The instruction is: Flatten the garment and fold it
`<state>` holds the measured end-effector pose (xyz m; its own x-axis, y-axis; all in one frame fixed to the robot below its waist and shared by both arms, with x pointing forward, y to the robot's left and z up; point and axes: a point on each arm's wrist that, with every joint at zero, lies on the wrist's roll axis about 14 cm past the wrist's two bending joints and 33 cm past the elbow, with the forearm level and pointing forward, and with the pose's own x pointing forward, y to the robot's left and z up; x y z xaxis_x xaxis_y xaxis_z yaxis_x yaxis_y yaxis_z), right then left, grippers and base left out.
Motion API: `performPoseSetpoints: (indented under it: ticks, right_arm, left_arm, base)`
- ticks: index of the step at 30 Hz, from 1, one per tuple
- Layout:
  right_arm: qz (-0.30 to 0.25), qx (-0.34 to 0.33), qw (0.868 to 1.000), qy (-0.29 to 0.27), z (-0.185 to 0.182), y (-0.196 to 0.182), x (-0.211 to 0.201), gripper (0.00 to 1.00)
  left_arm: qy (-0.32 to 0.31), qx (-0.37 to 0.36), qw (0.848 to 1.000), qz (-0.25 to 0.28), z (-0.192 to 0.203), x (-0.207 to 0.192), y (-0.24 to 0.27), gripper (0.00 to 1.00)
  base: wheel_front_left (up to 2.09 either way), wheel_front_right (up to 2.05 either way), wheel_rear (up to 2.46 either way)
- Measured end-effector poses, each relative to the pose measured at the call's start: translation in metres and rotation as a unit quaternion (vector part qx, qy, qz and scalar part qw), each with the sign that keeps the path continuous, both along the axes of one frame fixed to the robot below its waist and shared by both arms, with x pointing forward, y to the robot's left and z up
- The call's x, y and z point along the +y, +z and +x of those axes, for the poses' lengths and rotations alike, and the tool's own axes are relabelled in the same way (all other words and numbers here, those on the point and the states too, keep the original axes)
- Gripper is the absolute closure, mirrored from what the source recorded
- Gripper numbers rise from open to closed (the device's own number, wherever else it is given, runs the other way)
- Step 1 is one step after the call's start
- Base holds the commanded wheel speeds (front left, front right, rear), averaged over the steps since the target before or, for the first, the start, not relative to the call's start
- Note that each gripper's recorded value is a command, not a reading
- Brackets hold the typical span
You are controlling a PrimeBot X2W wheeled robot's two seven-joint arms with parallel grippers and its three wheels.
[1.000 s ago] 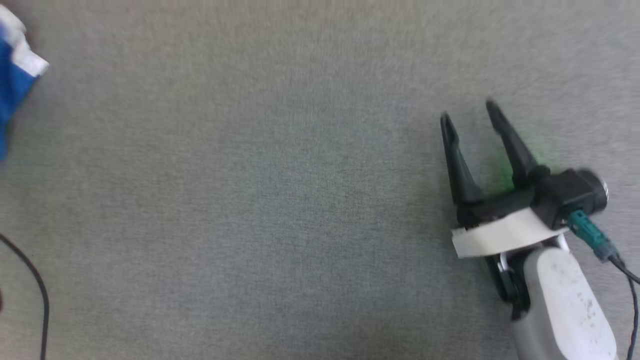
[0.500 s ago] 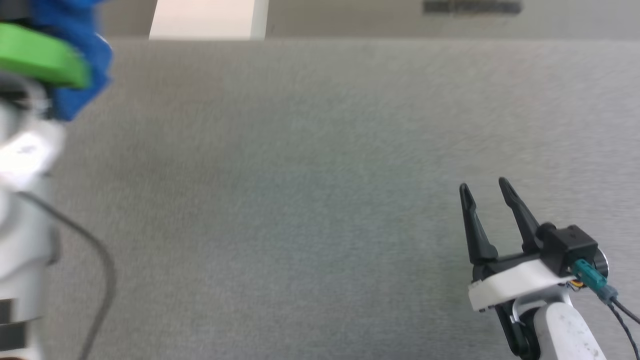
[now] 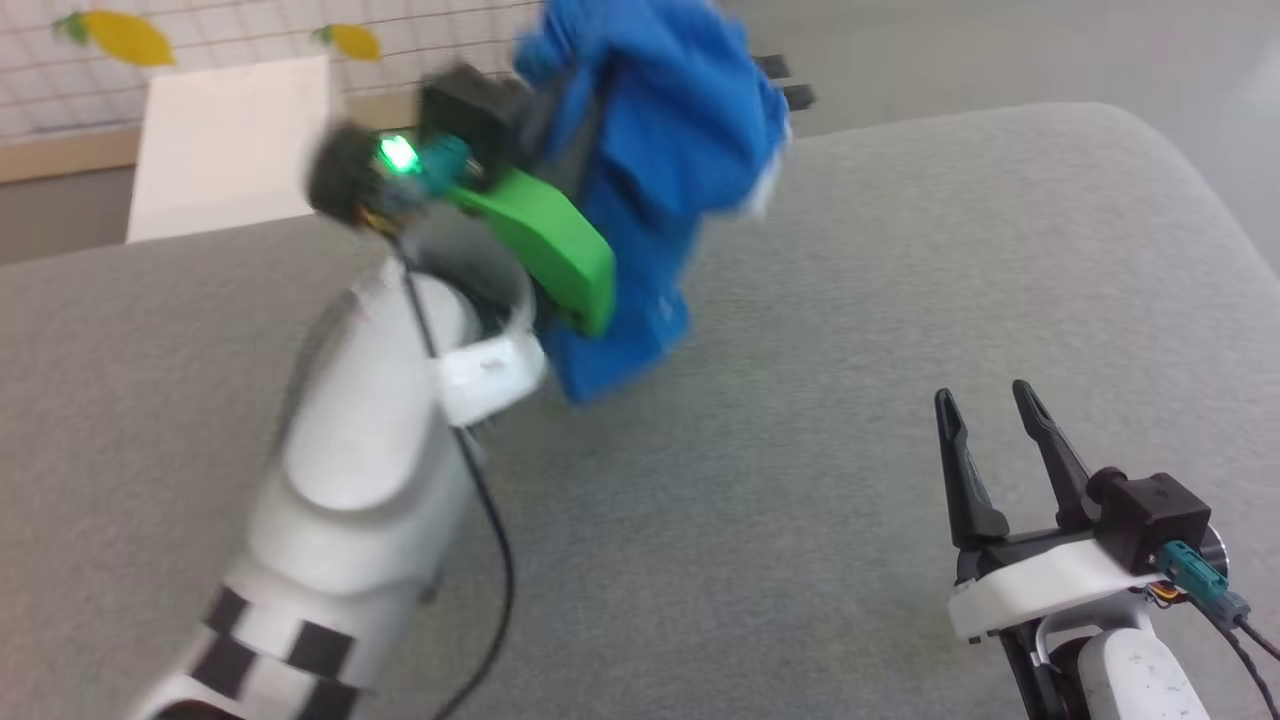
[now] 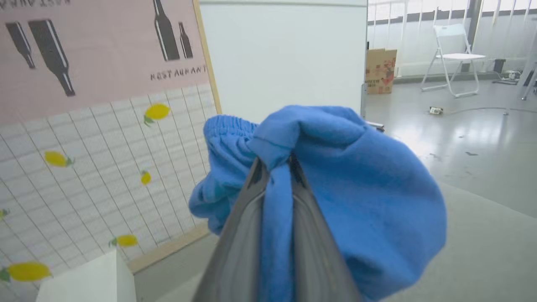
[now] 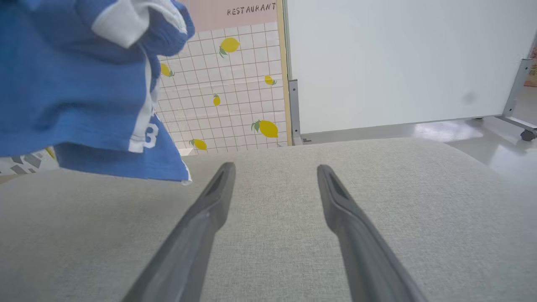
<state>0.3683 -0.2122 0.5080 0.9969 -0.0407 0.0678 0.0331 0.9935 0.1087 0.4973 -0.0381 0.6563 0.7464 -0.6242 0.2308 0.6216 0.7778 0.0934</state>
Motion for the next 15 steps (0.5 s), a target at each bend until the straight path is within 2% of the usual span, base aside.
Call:
performPoseSetpoints:
  ticks: [2, 4, 6, 8, 12, 14, 15]
  right_arm:
    - [0.000, -0.003, 1.000, -0.013, -0.006, 0.002, -0.008, 0.00]
    - [0.001, -0.005, 1.000, -0.023, -0.012, 0.004, -0.014, 0.00]
    - [0.000, -0.006, 0.999, -0.032, -0.017, 0.006, -0.019, 0.00]
    - [-0.001, -0.007, 0.999, -0.039, -0.021, 0.006, -0.023, 0.00]
    - [0.000, -0.010, 0.999, -0.044, -0.024, 0.008, -0.026, 0.00]
    - [0.000, -0.010, 0.999, -0.041, -0.023, 0.008, -0.024, 0.00]
    - [0.000, -0.011, 0.999, -0.039, -0.023, 0.008, -0.023, 0.00]
  left_arm:
    - [-0.028, 0.070, 0.997, 0.024, -0.009, -0.024, -0.042, 1.00]
    - [-0.046, 0.150, 0.985, 0.066, -0.022, -0.038, -0.093, 1.00]
    - [-0.056, 0.234, 0.963, 0.122, -0.039, -0.044, -0.149, 1.00]
    - [-0.055, 0.282, 0.944, 0.165, -0.052, -0.041, -0.186, 1.00]
    - [-0.038, 0.360, 0.900, 0.242, -0.074, -0.022, -0.241, 1.00]
    - [-0.025, 0.388, 0.884, 0.258, -0.081, -0.011, -0.257, 1.00]
    - [-0.022, 0.396, 0.880, 0.262, -0.083, -0.008, -0.260, 0.64]
  base:
    - [0.00, 0.00, 0.00]
    - [0.00, 0.00, 0.00]
    - [0.00, 0.00, 0.00]
    - [0.00, 0.00, 0.00]
    - [0.00, 0.00, 0.00]
    - [0.00, 0.00, 0.00]
    - [0.00, 0.00, 0.00]
